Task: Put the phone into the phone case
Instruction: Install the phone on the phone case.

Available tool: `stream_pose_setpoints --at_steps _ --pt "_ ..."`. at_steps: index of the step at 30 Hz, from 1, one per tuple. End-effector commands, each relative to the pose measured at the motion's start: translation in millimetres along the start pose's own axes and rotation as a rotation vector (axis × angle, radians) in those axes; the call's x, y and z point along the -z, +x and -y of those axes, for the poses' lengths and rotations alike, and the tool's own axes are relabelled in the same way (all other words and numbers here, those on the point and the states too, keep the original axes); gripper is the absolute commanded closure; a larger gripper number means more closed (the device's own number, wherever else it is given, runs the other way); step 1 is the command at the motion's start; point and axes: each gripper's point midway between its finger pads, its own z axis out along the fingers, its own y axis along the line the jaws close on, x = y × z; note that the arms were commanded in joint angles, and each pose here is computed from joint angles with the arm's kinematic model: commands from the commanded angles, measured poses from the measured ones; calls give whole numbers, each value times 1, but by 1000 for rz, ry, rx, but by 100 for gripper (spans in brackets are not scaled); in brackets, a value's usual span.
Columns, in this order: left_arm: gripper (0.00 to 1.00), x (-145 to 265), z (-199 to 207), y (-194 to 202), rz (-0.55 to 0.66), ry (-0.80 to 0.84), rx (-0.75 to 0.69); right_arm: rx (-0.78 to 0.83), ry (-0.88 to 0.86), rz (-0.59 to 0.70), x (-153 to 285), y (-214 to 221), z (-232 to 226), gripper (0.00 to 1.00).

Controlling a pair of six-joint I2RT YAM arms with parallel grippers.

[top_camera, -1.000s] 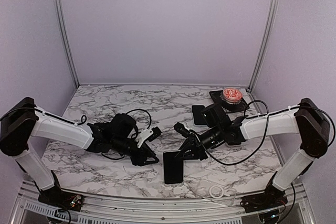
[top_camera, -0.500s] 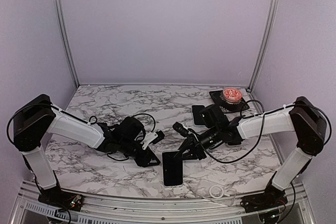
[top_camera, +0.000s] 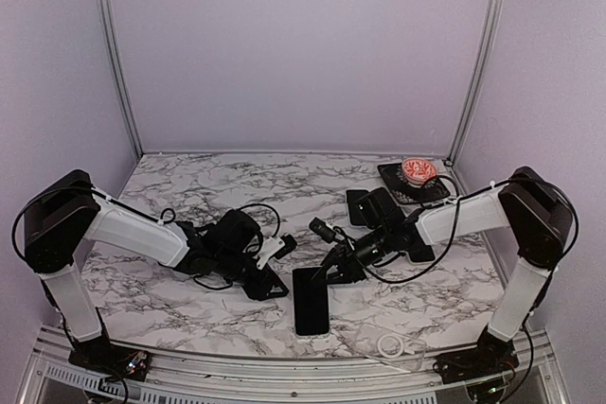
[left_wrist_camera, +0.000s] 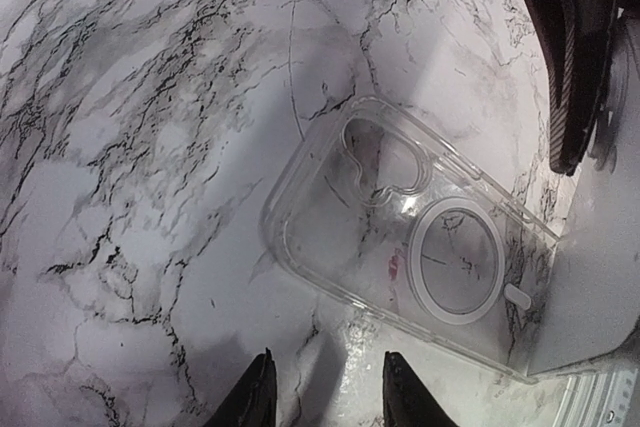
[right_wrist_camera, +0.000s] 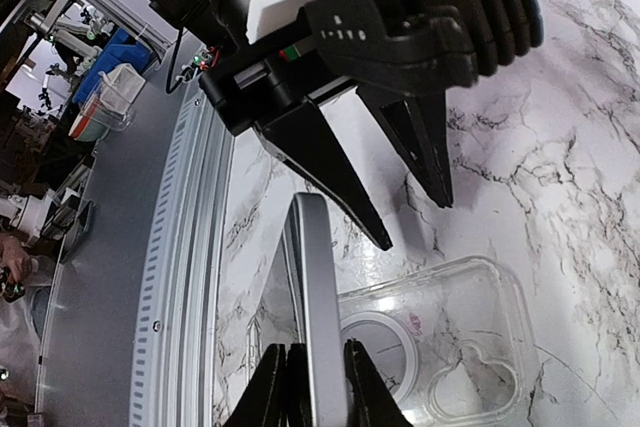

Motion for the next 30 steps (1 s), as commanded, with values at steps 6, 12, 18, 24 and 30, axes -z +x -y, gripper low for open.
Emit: stream_pose_setpoints --at_steps 6,12,18,24,30 --pt "65 0 -5 -1 -14 -19 5 -35 151 -139 -9 38 36 83" --pt "65 0 -4 0 -16 -19 4 -30 186 -143 -7 40 41 80" --pt "65 1 -3 -2 -9 -17 0 -4 212 -130 -4 37 43 75" --pt "65 1 -3 -2 -10 -14 2 14 235 -123 -2 32 45 72" --pt "65 1 -3 -4 -7 -14 2 22 254 -120 -1 26 49 66"
